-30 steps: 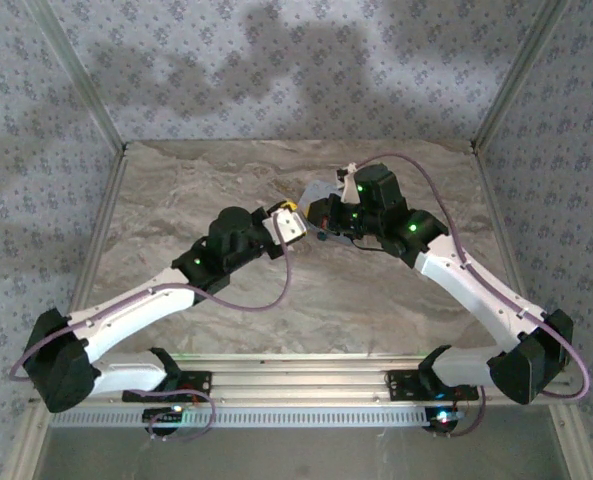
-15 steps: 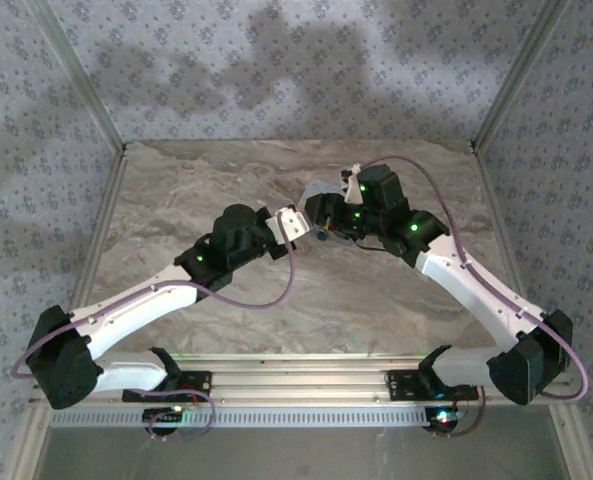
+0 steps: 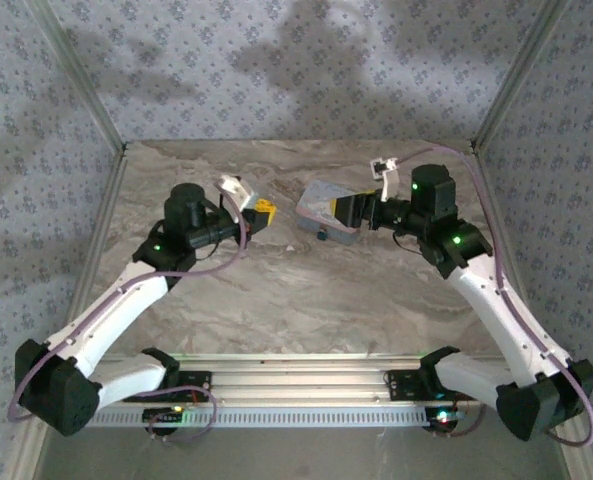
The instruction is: Unlock the padlock with the key
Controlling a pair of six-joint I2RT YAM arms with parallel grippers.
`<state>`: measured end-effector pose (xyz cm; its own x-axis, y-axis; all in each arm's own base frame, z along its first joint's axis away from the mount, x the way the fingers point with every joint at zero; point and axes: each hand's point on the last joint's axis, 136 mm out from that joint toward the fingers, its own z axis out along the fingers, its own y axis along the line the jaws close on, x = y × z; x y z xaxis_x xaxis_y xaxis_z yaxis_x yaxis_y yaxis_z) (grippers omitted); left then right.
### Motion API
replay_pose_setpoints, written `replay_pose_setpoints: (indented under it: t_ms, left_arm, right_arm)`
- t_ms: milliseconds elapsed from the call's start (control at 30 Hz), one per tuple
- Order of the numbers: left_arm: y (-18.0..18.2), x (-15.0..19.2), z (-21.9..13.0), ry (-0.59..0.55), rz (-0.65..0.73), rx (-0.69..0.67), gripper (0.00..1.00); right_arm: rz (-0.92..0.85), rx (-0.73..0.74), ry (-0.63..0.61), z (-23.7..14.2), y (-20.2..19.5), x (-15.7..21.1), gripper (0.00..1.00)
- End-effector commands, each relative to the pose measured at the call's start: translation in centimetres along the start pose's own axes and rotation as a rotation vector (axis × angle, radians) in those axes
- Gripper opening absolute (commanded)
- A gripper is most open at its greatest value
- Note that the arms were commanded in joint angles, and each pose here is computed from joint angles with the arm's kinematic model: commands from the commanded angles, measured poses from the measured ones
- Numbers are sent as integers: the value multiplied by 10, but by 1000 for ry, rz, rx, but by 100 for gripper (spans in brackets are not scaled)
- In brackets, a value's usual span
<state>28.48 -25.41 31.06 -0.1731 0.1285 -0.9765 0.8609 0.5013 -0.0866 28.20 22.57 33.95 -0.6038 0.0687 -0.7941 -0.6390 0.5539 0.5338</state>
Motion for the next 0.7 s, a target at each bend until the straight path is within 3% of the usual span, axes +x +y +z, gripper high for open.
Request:
replay_pose_setpoints:
  t_ms: [0, 133, 267, 667]
  left_arm:
    - [-33, -28, -12, -77, -109, 274, 0]
    - [-51, -34, -14, -62, -137, 450, 0]
    - [-59, -36, -14, -46, -146, 518, 0]
    - [-78, -40, -21, -32, -106, 595, 0]
  right_arm:
    - [-166, -314, 69, 2, 54, -5, 66]
    - [-203, -461, 107, 8, 80, -4, 51]
    - [-250, -529, 95, 14, 97, -7, 37]
    - [-250, -624, 115, 34, 116, -9, 43]
